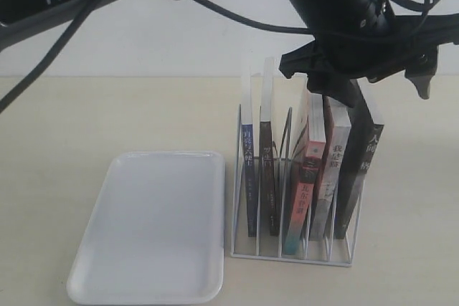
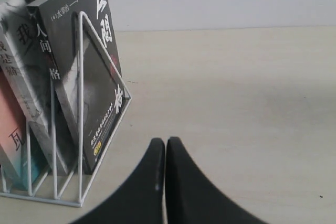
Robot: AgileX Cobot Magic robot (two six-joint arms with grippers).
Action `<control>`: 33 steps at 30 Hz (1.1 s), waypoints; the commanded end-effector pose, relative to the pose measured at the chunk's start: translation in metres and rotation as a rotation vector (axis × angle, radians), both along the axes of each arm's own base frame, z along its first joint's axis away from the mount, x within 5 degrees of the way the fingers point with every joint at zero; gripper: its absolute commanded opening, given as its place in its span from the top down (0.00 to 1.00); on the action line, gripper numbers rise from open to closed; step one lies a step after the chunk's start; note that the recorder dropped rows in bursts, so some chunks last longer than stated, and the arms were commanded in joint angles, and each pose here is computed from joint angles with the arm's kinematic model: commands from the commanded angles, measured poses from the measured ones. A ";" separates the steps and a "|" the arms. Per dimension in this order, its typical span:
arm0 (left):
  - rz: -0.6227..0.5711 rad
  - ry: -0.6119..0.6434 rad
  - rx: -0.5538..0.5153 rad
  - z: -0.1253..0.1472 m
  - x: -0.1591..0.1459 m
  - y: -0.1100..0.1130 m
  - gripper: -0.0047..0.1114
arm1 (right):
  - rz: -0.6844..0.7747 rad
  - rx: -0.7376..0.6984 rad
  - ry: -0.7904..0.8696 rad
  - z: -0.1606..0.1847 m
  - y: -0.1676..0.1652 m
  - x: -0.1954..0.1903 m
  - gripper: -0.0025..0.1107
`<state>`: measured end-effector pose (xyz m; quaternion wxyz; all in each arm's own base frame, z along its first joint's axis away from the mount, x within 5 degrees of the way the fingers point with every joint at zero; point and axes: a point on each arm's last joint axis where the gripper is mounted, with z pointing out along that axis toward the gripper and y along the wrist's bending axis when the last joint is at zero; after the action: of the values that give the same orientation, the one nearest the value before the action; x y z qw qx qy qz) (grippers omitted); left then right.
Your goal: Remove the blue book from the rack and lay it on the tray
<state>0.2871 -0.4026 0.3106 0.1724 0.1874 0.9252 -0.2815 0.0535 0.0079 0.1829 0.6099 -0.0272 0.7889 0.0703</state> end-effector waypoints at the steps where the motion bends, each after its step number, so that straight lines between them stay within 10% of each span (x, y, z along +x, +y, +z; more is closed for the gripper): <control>1: -0.008 0.002 0.004 -0.004 0.000 -0.003 0.35 | -0.003 -0.001 -0.010 0.001 0.000 0.000 0.98; 27: -0.006 -0.002 0.030 -0.014 0.004 -0.005 0.48 | -0.003 -0.001 -0.015 0.001 0.000 0.000 0.98; 33: -0.006 -0.003 0.030 -0.014 0.004 -0.005 0.65 | -0.003 -0.001 -0.015 0.001 0.000 0.000 0.98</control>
<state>0.2913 -0.4068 0.2953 0.1664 0.1886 0.9296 -0.2693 0.0535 0.0079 0.1829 0.6099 -0.0272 0.7889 0.0703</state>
